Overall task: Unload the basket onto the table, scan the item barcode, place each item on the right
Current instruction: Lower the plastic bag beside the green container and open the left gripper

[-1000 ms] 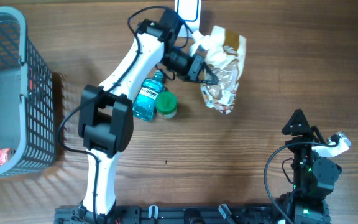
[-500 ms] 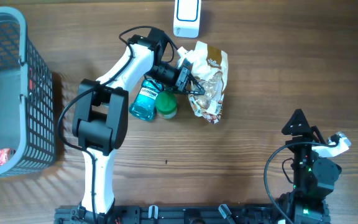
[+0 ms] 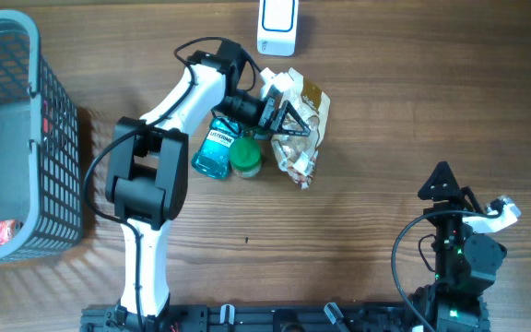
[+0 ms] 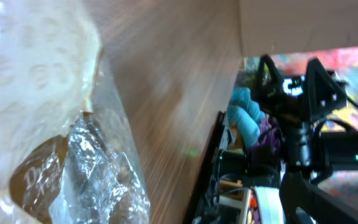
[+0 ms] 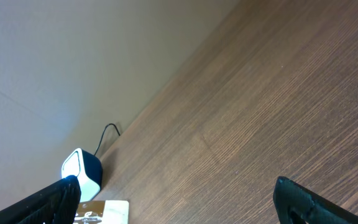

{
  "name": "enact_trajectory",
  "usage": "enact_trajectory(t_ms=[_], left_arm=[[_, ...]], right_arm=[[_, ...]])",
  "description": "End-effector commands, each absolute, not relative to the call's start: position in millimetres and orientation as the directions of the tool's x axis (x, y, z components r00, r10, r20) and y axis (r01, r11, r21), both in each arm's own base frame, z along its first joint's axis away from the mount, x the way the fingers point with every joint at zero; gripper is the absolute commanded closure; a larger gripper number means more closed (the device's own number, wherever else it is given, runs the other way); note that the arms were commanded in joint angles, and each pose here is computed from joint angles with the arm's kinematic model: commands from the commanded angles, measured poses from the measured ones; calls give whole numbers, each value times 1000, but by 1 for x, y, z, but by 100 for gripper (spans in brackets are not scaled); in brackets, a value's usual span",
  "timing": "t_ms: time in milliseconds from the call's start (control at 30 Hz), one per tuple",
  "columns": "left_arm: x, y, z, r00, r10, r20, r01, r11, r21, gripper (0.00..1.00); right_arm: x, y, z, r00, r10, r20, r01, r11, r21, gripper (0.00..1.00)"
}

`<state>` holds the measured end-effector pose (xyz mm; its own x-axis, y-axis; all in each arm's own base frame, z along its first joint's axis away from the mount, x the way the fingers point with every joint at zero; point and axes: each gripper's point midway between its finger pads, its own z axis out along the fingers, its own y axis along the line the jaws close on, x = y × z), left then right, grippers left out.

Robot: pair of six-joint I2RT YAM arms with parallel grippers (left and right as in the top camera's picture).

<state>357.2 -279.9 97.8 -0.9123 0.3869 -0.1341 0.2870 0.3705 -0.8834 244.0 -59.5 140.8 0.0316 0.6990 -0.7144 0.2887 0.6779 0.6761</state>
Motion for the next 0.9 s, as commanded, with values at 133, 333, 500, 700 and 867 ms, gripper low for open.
enact_trajectory(t_ms=[133, 333, 500, 700, 867], left_arm=[[414, -258, 129, -939, 279, -200, 327, 548, -770, 0], [441, -246, 156, -936, 217, -277, 351, 654, -670, 0], [442, -245, 154, -942, 208, -264, 333, 677, -656, 0], [461, -219, 138, -969, 75, -234, 189, 836, -515, 0], [475, -192, 189, -935, 10, -353, 176, 881, -440, 0]], right_arm=[[243, -63, 143, 49, 681, -731, 297, 688, 662, 0], [243, -63, 143, 49, 681, -731, 297, 688, 662, 0], [243, -63, 143, 49, 681, -730, 297, 688, 662, 0], [243, -63, 143, 49, 681, -731, 297, 688, 662, 0], [243, -63, 143, 49, 681, -731, 297, 688, 662, 0]])
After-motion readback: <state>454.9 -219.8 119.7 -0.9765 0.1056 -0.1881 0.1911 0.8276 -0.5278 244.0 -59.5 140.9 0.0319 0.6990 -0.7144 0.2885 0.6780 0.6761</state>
